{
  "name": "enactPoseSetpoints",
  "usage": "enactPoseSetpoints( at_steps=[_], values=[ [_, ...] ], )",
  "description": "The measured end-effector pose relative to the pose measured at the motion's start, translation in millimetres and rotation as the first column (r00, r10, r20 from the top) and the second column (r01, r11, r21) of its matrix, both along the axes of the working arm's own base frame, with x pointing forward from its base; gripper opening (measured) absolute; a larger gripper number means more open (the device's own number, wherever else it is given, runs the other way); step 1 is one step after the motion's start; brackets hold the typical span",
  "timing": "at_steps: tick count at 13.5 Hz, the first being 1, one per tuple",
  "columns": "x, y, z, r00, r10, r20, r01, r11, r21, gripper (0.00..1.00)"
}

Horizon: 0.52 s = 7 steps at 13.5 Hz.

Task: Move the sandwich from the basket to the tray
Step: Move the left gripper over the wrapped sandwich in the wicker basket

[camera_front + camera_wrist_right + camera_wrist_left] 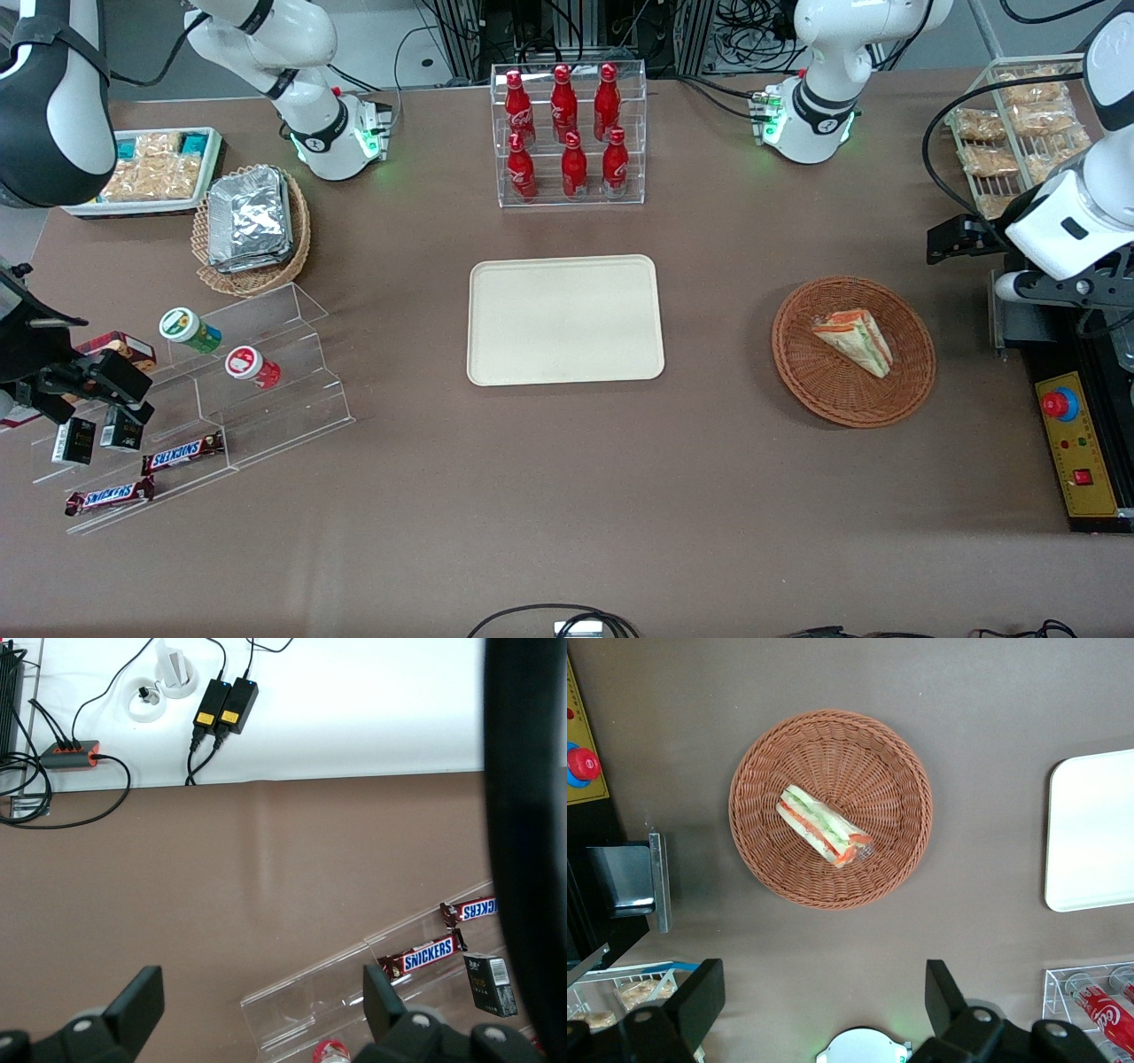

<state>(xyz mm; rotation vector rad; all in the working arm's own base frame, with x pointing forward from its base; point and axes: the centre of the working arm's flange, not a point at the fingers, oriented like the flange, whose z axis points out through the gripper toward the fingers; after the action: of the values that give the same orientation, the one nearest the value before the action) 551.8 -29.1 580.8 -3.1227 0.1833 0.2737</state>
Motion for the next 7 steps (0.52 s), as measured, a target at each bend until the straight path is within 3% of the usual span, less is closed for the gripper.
enactPoseSetpoints(
  at_steps=[7],
  values=[
    [2.0, 4.3, -10.7, 1.0, 0.002, -0.022, -0.002, 1.0, 0.014, 1.0]
  ],
)
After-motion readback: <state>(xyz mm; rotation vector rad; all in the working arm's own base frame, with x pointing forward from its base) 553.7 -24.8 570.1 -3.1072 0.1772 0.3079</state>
